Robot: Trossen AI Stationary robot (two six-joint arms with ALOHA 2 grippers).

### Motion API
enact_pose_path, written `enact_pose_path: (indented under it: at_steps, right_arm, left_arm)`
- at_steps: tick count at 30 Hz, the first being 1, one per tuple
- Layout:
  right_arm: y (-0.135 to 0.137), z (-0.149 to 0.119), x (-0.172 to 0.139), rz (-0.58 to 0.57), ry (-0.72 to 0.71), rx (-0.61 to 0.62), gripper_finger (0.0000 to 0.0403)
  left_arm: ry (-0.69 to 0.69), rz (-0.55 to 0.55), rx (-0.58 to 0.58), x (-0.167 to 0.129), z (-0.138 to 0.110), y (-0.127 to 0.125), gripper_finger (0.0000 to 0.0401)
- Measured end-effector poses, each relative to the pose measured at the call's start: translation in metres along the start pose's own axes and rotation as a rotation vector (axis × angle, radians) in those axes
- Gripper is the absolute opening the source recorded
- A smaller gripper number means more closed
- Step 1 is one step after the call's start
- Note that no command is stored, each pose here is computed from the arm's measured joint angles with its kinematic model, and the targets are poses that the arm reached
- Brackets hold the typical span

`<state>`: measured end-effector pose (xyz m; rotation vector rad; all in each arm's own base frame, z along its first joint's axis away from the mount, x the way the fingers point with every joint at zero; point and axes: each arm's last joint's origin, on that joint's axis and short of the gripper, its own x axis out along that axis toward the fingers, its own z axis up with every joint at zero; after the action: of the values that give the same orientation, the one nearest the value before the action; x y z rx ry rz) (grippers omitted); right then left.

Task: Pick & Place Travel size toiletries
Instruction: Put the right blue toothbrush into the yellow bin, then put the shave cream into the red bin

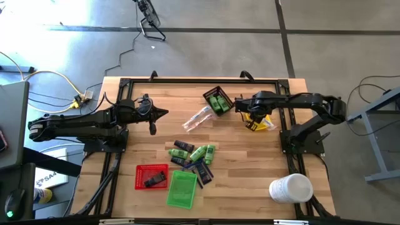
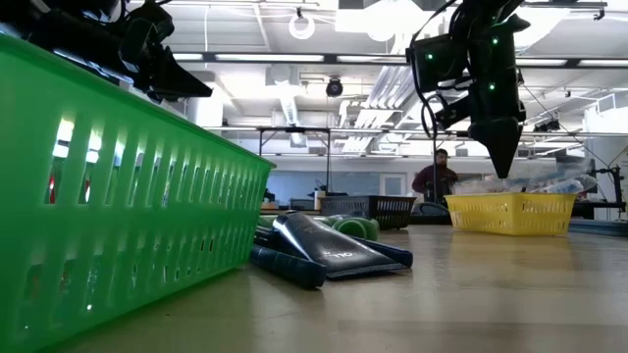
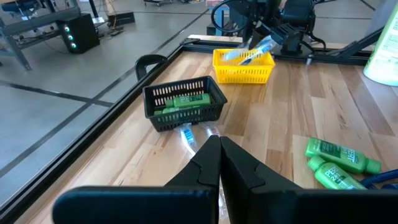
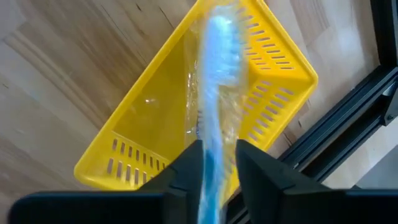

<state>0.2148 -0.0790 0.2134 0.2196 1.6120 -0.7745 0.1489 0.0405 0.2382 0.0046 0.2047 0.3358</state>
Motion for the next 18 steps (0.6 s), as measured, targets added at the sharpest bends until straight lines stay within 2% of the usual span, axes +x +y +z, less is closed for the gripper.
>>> enact_pose_path:
  at_steps: [4, 8, 14, 18]
  right_arm:
    - [-0.001, 0.000, 0.000, -0.045, -0.013, 0.026, 0.0135]
    - [-0.003, 0.000, 0.000, -0.084, -0.024, 0.045, 0.0149]
    - [-0.004, 0.001, -0.002, -0.099, -0.035, 0.072, 0.0135]
    - [-0.005, 0.005, -0.015, -0.089, -0.062, 0.107, 0.0114]
  left_arm:
    - [0.000, -0.001, 0.000, 0.000, 0.000, 0.000, 0.0001]
    - [0.000, 0.000, 0.000, 0.000, 0.000, 0.000, 0.0001]
    - [0.000, 0.000, 0.000, 0.000, 0.000, 0.000, 0.0001]
    - [0.000, 0.000, 0.000, 0.000, 0.000, 0.000, 0.0001]
